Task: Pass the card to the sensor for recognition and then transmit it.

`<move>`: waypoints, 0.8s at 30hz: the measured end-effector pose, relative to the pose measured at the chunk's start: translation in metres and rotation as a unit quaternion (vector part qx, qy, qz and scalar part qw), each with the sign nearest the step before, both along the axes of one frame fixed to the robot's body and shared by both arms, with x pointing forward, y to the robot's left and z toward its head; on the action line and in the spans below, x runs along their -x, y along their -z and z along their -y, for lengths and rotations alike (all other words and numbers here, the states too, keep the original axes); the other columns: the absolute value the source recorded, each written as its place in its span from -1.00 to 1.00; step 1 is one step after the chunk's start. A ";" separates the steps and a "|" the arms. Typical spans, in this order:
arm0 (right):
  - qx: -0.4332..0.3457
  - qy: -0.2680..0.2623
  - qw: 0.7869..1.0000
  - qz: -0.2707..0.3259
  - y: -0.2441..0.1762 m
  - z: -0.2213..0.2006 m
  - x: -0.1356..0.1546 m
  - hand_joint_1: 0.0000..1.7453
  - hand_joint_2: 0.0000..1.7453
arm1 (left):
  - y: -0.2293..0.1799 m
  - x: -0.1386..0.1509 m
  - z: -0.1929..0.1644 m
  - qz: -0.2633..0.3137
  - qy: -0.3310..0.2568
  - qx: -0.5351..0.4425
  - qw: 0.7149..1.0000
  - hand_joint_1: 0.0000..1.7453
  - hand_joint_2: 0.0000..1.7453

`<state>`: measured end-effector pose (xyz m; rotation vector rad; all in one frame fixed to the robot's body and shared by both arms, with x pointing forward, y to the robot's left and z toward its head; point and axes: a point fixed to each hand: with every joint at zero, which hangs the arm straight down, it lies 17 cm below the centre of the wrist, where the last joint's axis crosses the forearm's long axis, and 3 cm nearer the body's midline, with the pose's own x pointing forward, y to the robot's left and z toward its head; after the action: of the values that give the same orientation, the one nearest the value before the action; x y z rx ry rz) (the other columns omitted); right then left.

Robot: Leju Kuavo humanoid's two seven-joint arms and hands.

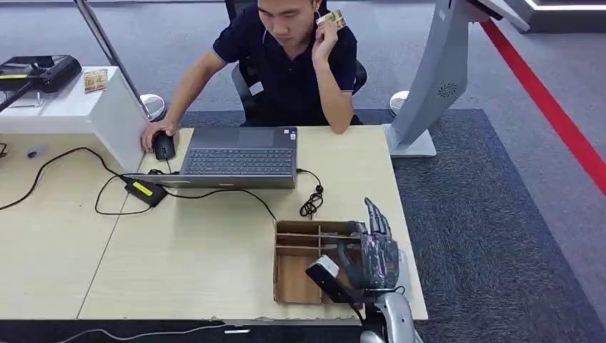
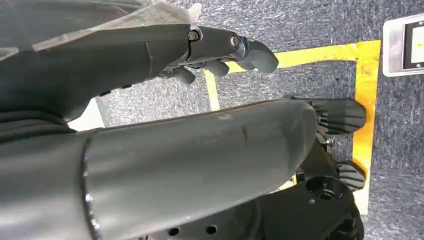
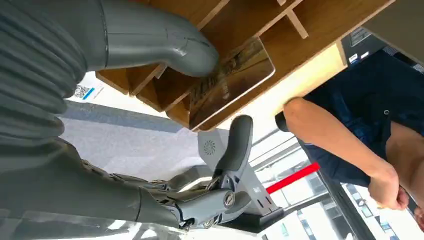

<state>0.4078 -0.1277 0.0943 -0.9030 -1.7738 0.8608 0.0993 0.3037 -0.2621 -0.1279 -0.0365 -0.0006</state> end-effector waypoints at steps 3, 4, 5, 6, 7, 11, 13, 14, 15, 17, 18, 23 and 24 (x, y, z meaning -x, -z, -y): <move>0.001 0.000 1.000 -0.001 0.001 0.000 0.000 -0.08 1.00 | 0.000 0.000 0.000 0.000 0.000 0.000 1.000 -1.00 -1.00; 0.002 0.000 1.000 -0.002 0.002 0.000 0.000 -0.08 1.00 | 0.000 0.000 0.000 0.000 0.000 0.000 1.000 -1.00 -1.00; 0.002 0.000 1.000 -0.003 0.003 0.000 0.000 -0.08 1.00 | 0.000 0.000 0.000 0.000 0.000 0.000 1.000 -1.00 -1.00; 0.002 0.000 1.000 -0.003 0.003 0.000 0.000 -0.08 1.00 | 0.000 0.000 0.000 0.000 0.000 0.000 1.000 -1.00 -1.00; 0.003 0.000 1.000 -0.004 0.004 0.001 0.000 -0.08 1.00 | 0.000 0.000 0.000 0.000 0.000 0.000 1.000 -1.00 -1.00; 0.004 0.001 1.000 -0.007 0.006 0.001 0.000 -0.08 1.00 | 0.000 0.000 0.000 0.000 0.000 0.000 1.000 -1.00 -1.00; 0.004 0.001 1.000 -0.006 0.006 0.001 0.000 -0.08 1.00 | 0.000 0.000 0.000 0.000 0.000 0.000 1.000 -1.00 -1.00; 0.004 0.001 1.000 -0.006 0.006 0.001 0.000 -0.08 1.00 | 0.000 0.000 0.000 0.000 0.000 0.000 1.000 -1.00 -1.00; 0.004 0.001 1.000 -0.006 0.006 0.001 0.000 -0.08 1.00 | 0.000 0.000 0.000 0.000 0.000 0.000 1.000 -1.00 -1.00; 0.004 0.001 1.000 -0.006 0.006 0.001 0.000 -0.08 1.00 | 0.000 0.000 0.000 0.000 0.000 0.000 1.000 -1.00 -1.00; 0.004 0.001 1.000 -0.006 0.006 0.001 0.000 -0.06 1.00 | 0.000 0.000 0.000 0.000 0.000 0.000 1.000 -1.00 -1.00; 0.005 0.001 1.000 -0.008 0.007 0.001 0.000 -0.06 1.00 | 0.000 0.000 0.000 0.000 0.000 0.000 1.000 -1.00 -1.00; 0.005 0.001 1.000 -0.008 0.008 0.001 0.000 -0.04 1.00 | 0.000 0.000 0.000 0.000 0.000 0.000 1.000 -1.00 -1.00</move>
<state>0.4078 -0.1288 0.0868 -0.9016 -1.7561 0.8745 0.0993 0.3038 -0.2621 -0.1277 -0.0365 -0.0013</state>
